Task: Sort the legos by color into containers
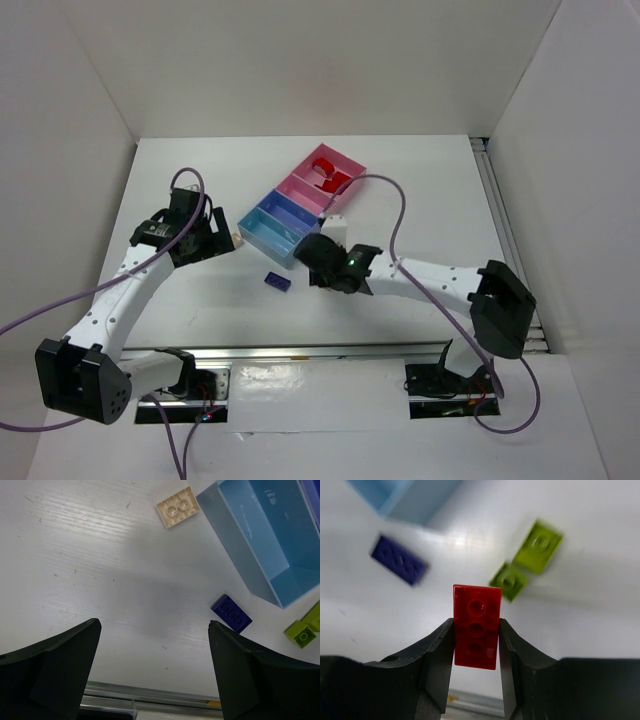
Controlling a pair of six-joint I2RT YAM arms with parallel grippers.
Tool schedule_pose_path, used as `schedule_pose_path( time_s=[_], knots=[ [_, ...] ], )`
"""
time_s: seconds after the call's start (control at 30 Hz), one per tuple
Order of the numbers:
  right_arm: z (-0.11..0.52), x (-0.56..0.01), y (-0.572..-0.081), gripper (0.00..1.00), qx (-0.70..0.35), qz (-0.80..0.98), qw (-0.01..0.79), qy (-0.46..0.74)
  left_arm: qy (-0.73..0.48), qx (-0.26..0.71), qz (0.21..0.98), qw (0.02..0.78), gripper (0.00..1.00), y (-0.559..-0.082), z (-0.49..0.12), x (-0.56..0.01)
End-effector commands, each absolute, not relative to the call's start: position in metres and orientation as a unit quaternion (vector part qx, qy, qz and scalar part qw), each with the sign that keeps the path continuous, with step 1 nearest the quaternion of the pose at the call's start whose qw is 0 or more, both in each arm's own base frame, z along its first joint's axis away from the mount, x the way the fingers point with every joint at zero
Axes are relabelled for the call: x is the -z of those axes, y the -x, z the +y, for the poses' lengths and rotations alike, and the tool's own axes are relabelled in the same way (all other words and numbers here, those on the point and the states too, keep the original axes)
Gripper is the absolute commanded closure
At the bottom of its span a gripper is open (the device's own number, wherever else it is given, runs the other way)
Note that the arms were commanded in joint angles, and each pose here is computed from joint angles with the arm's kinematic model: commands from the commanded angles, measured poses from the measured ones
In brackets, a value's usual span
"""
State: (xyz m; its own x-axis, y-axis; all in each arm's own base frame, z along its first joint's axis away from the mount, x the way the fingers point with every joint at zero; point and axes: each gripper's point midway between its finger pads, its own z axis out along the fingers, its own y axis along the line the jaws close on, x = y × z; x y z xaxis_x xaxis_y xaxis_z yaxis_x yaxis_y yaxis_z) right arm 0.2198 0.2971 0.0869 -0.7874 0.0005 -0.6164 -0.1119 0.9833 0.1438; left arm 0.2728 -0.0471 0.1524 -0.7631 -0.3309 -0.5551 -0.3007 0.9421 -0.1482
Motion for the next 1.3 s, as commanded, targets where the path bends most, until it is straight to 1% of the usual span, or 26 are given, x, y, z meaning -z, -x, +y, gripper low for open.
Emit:
schedule_pose_path(
  time_s=[0.0,0.13,0.23,0.27,0.3,0.4,0.43,0.47,0.5,0.53,0.57,0.6,0.63,0.67,0.7,0.8,0.83,0.87,0.9,0.93,0.97,1.07,1.1,1.17,1.2,1.27],
  knots=[
    [0.266,-0.157,-0.288,0.65,-0.055,0.902,0.428,-0.013,0.190,0.027,0.928,0.320,0.00,-0.281,-0.047,-0.162],
    [0.252,-0.201,-0.365,0.65,-0.059,0.872,0.484,-0.042,0.197,0.018,0.927,0.319,0.00,-0.282,-0.044,-0.160],
    [0.239,-0.202,-0.417,0.64,-0.055,0.866,0.494,-0.053,0.174,0.020,0.933,0.314,0.00,-0.283,-0.046,-0.159],
    [0.233,-0.217,-0.438,0.64,-0.060,0.859,0.504,-0.067,0.173,0.020,0.933,0.314,0.00,-0.283,-0.046,-0.159],
    [0.236,-0.204,-0.452,0.64,-0.058,0.862,0.498,-0.069,0.173,0.018,0.935,0.309,0.00,-0.284,-0.046,-0.156],
    [0.239,-0.221,-0.490,0.63,-0.075,0.846,0.523,-0.070,0.188,0.014,0.930,0.316,0.00,-0.286,-0.044,-0.160],
    [0.241,-0.200,-0.503,0.63,-0.063,0.855,0.509,-0.069,0.187,0.012,0.932,0.311,0.00,-0.287,-0.044,-0.157],
    [0.246,-0.218,-0.518,0.63,-0.075,0.845,0.523,-0.075,0.184,0.021,0.935,0.302,0.00,-0.287,-0.049,-0.153],
    [0.241,-0.216,-0.529,0.63,-0.070,0.845,0.523,-0.082,0.188,0.021,0.936,0.297,0.00,-0.287,-0.049,-0.151],
    [0.246,-0.190,-0.537,0.63,-0.057,0.858,0.505,-0.077,0.186,0.025,0.937,0.295,0.00,-0.286,-0.051,-0.154],
    [0.243,-0.204,-0.551,0.52,-0.063,0.848,0.519,-0.088,0.191,0.024,0.938,0.289,0.00,-0.287,-0.051,-0.150],
    [0.239,-0.183,-0.558,0.38,-0.049,0.857,0.505,-0.089,0.194,0.029,0.938,0.287,0.00,-0.287,-0.053,-0.150],
    [0.242,-0.181,-0.561,0.28,-0.052,0.860,0.501,-0.085,0.194,0.030,0.937,0.288,0.00,-0.289,-0.054,-0.151],
    [0.245,-0.193,-0.566,0.24,-0.058,0.855,0.509,-0.088,0.199,0.031,0.936,0.288,0.00,-0.289,-0.054,-0.151],
    [0.245,-0.195,-0.566,0.19,-0.059,0.855,0.507,-0.091,0.199,0.031,0.936,0.288,0.00,-0.289,-0.054,-0.152],
    [0.236,-0.197,-0.547,0.19,-0.048,0.855,0.508,-0.093,0.205,0.028,0.935,0.289,0.00,-0.290,-0.053,-0.152],
    [0.239,-0.233,-0.535,0.22,-0.073,0.835,0.537,-0.096,0.205,0.027,0.935,0.289,0.00,-0.292,-0.053,-0.150],
    [0.232,-0.237,-0.526,0.24,-0.071,0.832,0.541,-0.099,0.209,0.029,0.934,0.289,0.00,-0.293,-0.054,-0.150],
    [0.226,-0.208,-0.505,0.25,-0.056,0.850,0.517,-0.087,0.209,0.029,0.934,0.289,0.00,-0.293,-0.054,-0.150],
    [0.223,-0.230,-0.486,0.27,-0.072,0.841,0.527,-0.092,0.209,0.027,0.935,0.285,0.00,-0.293,-0.054,-0.147],
    [0.214,-0.197,-0.462,0.28,-0.053,0.859,0.501,-0.092,0.209,0.027,0.935,0.285,0.00,-0.293,-0.054,-0.147],
    [0.212,-0.184,-0.402,0.28,-0.060,0.872,0.480,-0.078,0.206,0.019,0.937,0.283,0.01,-0.291,-0.051,-0.144],
    [0.205,-0.148,-0.376,0.28,-0.054,0.892,0.442,-0.080,0.207,0.017,0.935,0.288,0.01,-0.291,-0.049,-0.147],
    [0.206,-0.136,-0.345,0.24,-0.075,0.903,0.414,-0.083,0.208,0.018,0.933,0.292,0.01,-0.291,-0.049,-0.149],
    [0.208,-0.111,-0.323,0.20,-0.090,0.917,0.381,-0.082,0.208,0.018,0.933,0.292,0.01,-0.291,-0.049,-0.149],
    [0.228,-0.102,-0.304,0.14,-0.137,0.920,0.361,-0.069,0.208,0.021,0.932,0.297,0.01,-0.290,-0.049,-0.152]
  ],
)
